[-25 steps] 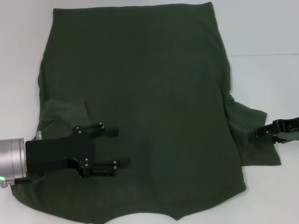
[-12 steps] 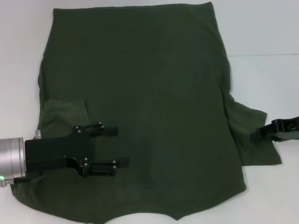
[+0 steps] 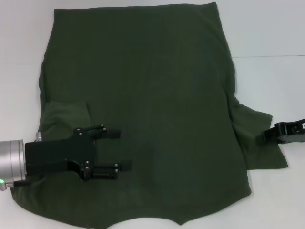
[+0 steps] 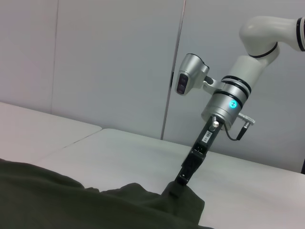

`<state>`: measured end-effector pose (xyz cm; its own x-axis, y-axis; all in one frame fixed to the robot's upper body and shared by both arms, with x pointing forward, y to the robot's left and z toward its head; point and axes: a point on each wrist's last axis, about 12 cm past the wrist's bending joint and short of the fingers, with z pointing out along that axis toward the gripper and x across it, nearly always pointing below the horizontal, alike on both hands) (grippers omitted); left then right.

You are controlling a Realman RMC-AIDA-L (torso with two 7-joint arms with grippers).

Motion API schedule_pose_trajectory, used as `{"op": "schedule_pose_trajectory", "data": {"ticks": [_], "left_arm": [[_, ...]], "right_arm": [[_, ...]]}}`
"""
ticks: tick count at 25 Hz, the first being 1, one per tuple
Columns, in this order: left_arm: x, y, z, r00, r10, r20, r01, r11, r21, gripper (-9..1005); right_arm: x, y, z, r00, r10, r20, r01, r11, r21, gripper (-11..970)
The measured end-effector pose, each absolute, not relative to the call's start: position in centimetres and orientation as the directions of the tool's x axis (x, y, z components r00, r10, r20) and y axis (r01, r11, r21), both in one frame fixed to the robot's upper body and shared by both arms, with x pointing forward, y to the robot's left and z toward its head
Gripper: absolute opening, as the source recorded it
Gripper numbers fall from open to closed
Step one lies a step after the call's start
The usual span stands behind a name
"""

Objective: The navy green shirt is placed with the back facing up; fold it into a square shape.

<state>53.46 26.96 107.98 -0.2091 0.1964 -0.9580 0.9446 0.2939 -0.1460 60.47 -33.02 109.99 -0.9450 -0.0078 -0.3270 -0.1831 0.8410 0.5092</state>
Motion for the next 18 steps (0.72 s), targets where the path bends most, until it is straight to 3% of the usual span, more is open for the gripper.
{"op": "schedule_pose_trajectory", "data": {"ticks": [3, 8, 11, 18], "left_arm": [[53.44, 26.98, 107.96, -0.21, 0.196, -0.958, 0.944, 0.294, -0.147, 910], [53.46, 26.99, 107.95, -0.21, 0.197, -0.958, 0.944, 0.296, -0.146, 910], [53.47, 26.99, 107.94, -0.21, 0.198, -0.958, 0.944, 0.297, -0.146, 909], [53.41, 26.99, 107.94, -0.211, 0.195, -0.958, 0.944, 0.294, -0.148, 909]], "right_arm": [[60.52, -33.17, 109.91, -0.943, -0.004, -0.332, -0.18, 0.846, 0.502, 467], [60.54, -33.15, 109.98, -0.943, -0.007, -0.333, -0.184, 0.845, 0.503, 316], [60.53, -33.05, 109.94, -0.943, -0.01, -0.332, -0.186, 0.844, 0.503, 76], [60.56, -33.36, 110.17, -0.941, -0.02, -0.338, -0.197, 0.844, 0.499, 15]]}}
